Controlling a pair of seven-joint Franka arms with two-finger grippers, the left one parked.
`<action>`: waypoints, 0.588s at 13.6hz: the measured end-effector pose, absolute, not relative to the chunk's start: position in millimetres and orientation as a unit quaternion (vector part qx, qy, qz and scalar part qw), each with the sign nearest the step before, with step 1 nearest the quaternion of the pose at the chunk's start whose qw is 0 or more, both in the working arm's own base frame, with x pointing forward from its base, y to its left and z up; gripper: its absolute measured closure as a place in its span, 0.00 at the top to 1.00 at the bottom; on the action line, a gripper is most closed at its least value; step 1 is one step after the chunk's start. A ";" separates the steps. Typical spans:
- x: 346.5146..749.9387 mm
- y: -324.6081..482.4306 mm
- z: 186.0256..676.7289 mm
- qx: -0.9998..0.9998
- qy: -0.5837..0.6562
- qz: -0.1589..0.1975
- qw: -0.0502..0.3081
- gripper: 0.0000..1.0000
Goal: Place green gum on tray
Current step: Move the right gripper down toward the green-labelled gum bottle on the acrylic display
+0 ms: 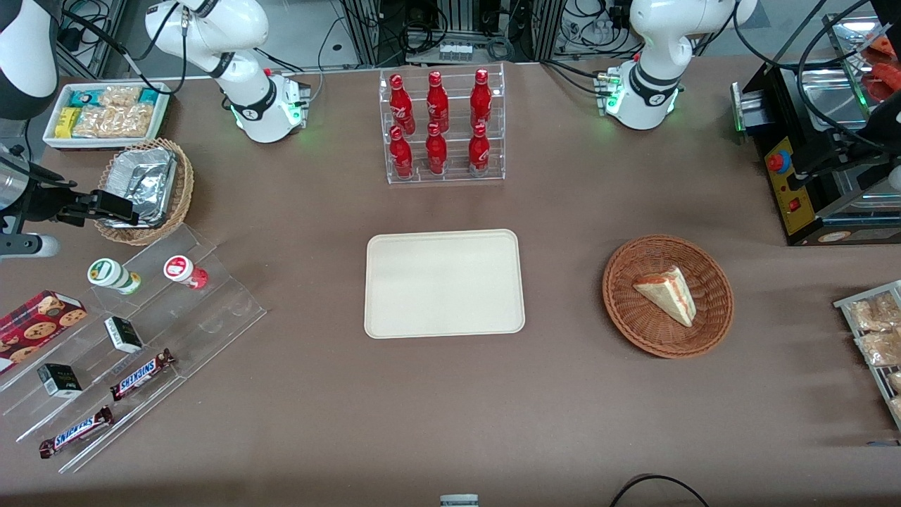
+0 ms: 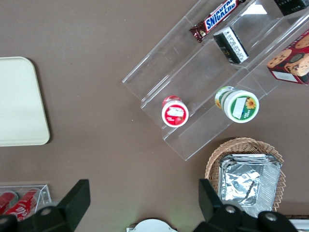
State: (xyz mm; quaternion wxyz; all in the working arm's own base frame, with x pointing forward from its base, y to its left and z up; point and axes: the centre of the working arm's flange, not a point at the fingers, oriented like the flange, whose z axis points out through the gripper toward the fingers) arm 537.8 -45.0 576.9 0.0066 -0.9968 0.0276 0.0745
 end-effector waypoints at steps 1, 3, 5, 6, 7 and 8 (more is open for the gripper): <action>537.8 -45.5 576.9 -0.997 0.029 0.075 0.006 1.00; 537.9 -47.0 576.5 -0.997 0.029 0.075 -0.001 1.00; 539.5 -48.3 571.7 -0.997 0.030 0.078 -0.003 1.00; 541.4 -49.3 566.4 -0.997 0.027 0.078 -0.003 1.00; 543.6 -51.6 558.5 -0.997 0.019 0.075 -0.002 1.00; 545.2 -55.7 550.0 -0.997 0.007 0.072 -0.001 1.00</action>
